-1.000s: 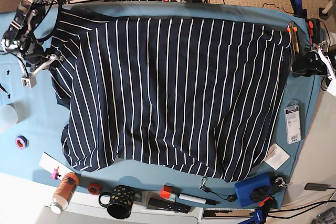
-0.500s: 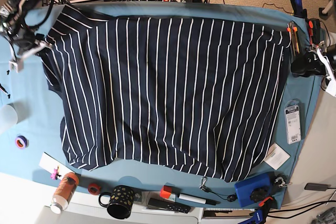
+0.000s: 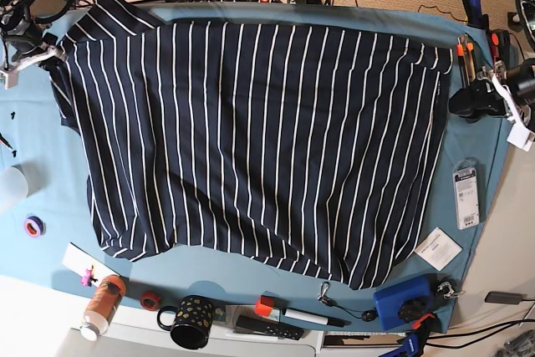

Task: Layout the t-shirt on the table in an organized manner, then fold the t-shirt properly
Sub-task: 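Release the shirt with the right gripper and pull its corner outward, then regrasp the shirt corners with both grippers and stretch them apart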

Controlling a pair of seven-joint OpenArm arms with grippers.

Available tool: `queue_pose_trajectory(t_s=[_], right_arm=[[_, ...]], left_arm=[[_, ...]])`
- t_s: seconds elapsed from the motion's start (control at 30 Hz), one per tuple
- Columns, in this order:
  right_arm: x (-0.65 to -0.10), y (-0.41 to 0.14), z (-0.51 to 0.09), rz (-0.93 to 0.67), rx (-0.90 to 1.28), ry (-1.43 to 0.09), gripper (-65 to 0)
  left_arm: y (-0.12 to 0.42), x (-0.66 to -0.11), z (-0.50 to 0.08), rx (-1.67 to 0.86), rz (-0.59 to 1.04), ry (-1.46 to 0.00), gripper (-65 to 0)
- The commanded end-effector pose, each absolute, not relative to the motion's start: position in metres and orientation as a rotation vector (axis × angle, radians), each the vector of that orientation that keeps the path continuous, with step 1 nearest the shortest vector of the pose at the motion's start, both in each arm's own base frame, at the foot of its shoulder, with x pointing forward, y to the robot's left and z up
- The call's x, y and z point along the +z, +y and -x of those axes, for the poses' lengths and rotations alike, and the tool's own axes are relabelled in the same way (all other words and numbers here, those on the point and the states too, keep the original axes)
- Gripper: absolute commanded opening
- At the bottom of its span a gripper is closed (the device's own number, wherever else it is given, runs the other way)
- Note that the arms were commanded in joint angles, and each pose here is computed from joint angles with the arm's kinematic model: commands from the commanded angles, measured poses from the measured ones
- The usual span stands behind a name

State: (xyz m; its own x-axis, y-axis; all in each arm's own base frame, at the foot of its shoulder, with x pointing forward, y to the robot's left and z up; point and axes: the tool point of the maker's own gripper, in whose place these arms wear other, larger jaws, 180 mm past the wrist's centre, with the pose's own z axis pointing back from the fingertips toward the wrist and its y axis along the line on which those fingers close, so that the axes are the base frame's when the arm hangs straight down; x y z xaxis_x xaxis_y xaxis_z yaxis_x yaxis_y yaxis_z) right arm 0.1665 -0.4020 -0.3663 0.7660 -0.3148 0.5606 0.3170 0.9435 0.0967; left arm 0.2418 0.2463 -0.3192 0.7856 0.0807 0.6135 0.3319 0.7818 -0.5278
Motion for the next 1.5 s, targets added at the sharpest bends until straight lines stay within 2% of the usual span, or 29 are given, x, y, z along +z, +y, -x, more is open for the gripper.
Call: queue_pose_trajectory(t_s=[0.0, 0.03, 0.1, 0.17, 0.37, 0.57, 0.83, 0.97, 1.17, 1.3, 1.47], right_arm=[[-0.355, -0.41, -0.169, 0.031, -0.31, -0.618, -65.0], [-0.357, -0.407, -0.166, 0.025, -0.283, -0.589, -62.6], [-0.358, -0.404, -0.162, 0.015, -0.258, -0.558, -52.7], [-0.356, -0.406, -0.163, 0.014, -0.256, -0.566, -49.3], [-0.314, -0.435, -0.193, 0.101, -0.235, -0.75, -49.3], [-0.303, -0.445, -0.196, 0.128, -0.236, -0.742, -49.3], [-0.295, -0.425, -0.209, 0.01, -0.197, -0.818, -49.3], [-0.298, -0.416, -0.207, -0.037, -0.181, -0.801, -49.3], [-0.307, -0.41, -0.199, -0.046, -0.151, -0.758, -49.3], [-0.315, -0.408, -0.187, -0.045, -0.134, -0.717, -49.3], [-0.325, -0.405, -0.167, -0.064, -0.132, -0.669, -49.4]], left_arm=[[0.251, -0.306, -0.248, -0.165, 0.662, -0.702, -44.3], [0.251, -0.306, -0.248, -0.165, 0.662, -0.702, -44.3], [0.251, -0.306, -0.248, -0.165, 0.662, -0.702, -44.3], [0.251, -0.306, -0.248, -0.165, 0.662, -0.703, -44.3], [0.251, -0.307, -0.247, -0.167, 0.661, -0.696, -44.3], [0.251, -0.307, -0.247, -0.168, 0.659, -0.695, -44.3], [0.251, -0.32, -0.213, -0.267, 0.482, -0.584, -44.3], [0.246, -0.321, -0.184, -0.31, 0.372, -0.526, -44.3], [0.217, -0.33, -0.175, -0.229, 0.412, -0.617, -44.3], [0.225, -0.334, -0.188, -0.154, 0.331, -0.71, -44.3], [0.243, -0.347, -0.184, -0.131, 0.229, -0.662, -44.3]])
